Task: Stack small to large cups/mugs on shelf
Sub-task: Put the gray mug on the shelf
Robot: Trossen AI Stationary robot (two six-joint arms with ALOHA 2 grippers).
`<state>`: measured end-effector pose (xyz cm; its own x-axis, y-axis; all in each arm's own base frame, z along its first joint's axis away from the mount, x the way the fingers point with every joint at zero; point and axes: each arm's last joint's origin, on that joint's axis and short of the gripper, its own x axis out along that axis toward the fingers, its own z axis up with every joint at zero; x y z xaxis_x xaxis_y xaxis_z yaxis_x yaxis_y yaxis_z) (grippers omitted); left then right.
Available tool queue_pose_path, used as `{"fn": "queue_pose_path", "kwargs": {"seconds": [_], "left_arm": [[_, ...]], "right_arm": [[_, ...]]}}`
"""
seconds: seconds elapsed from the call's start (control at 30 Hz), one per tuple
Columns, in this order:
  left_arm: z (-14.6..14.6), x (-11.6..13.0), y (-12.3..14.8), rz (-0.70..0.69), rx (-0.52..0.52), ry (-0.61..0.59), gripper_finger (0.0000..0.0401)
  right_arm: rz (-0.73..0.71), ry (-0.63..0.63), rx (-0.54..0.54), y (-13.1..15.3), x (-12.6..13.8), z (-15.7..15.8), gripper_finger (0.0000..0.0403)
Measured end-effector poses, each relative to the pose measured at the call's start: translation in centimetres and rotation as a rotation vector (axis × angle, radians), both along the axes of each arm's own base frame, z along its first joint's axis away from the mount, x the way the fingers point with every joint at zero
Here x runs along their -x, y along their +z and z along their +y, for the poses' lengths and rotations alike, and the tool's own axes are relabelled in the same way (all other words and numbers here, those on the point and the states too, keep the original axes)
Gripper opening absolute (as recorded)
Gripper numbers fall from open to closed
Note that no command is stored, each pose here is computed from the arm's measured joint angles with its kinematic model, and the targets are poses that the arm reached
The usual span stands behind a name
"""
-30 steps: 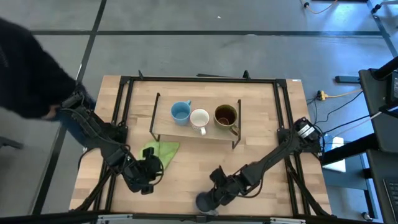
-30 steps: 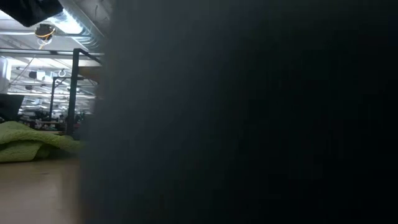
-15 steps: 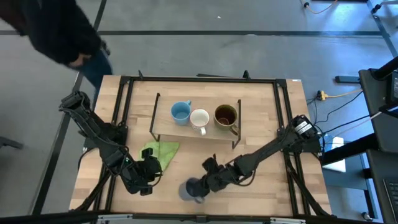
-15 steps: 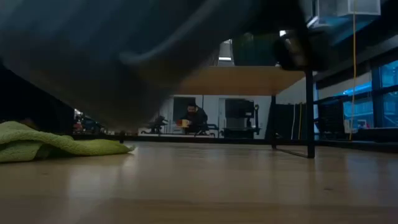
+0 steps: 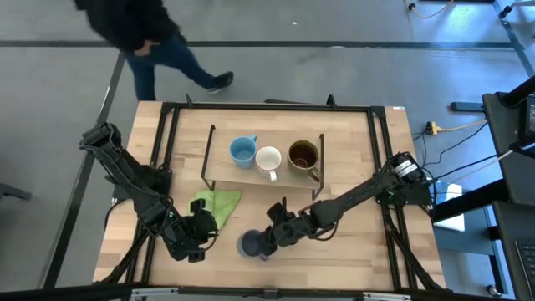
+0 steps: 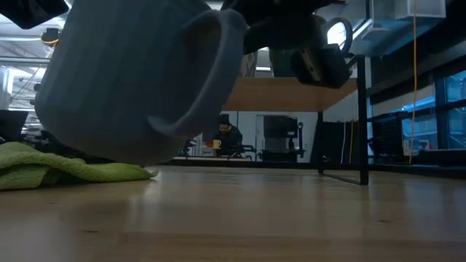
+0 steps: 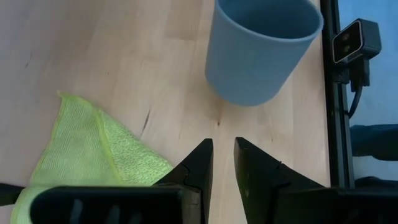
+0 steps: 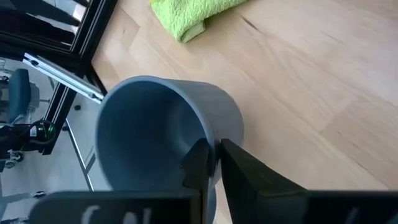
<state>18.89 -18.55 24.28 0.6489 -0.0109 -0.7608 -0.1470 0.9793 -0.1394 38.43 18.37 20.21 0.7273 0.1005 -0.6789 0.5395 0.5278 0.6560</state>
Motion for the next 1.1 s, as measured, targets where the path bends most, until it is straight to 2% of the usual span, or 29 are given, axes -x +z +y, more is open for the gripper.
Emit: {"fn": "queue_pose_path", "kwargs": {"seconds": [0.23,0.5,0.73,1.03,1.1], "left_arm": [[0.2,0.1,-0.1,0.015,-0.018,-0.001,0.0061],[0.2,0.1,-0.1,0.011,-0.022,0.001,0.0061],[0.2,0.1,-0.1,0.009,-0.024,0.003,0.0061],[0.2,-0.2,0.0,-0.006,-0.021,0.003,0.0061],[0.3,-0.8,0.2,-0.034,-0.017,-0.029,0.0061]], "right_arm": [[-0.008,-0.003,-0.004,0.1,-0.1,-0.1,0.0043],[-0.105,0.002,-0.029,0.8,-0.9,-0.2,0.0065],[-0.091,-0.008,-0.019,0.7,-1.1,-0.8,0.0094],[-0.088,-0.002,-0.008,0.7,-1.1,-1.0,0.0098],[-0.088,0.006,-0.01,1.0,-1.0,-1.1,0.0098]]}}
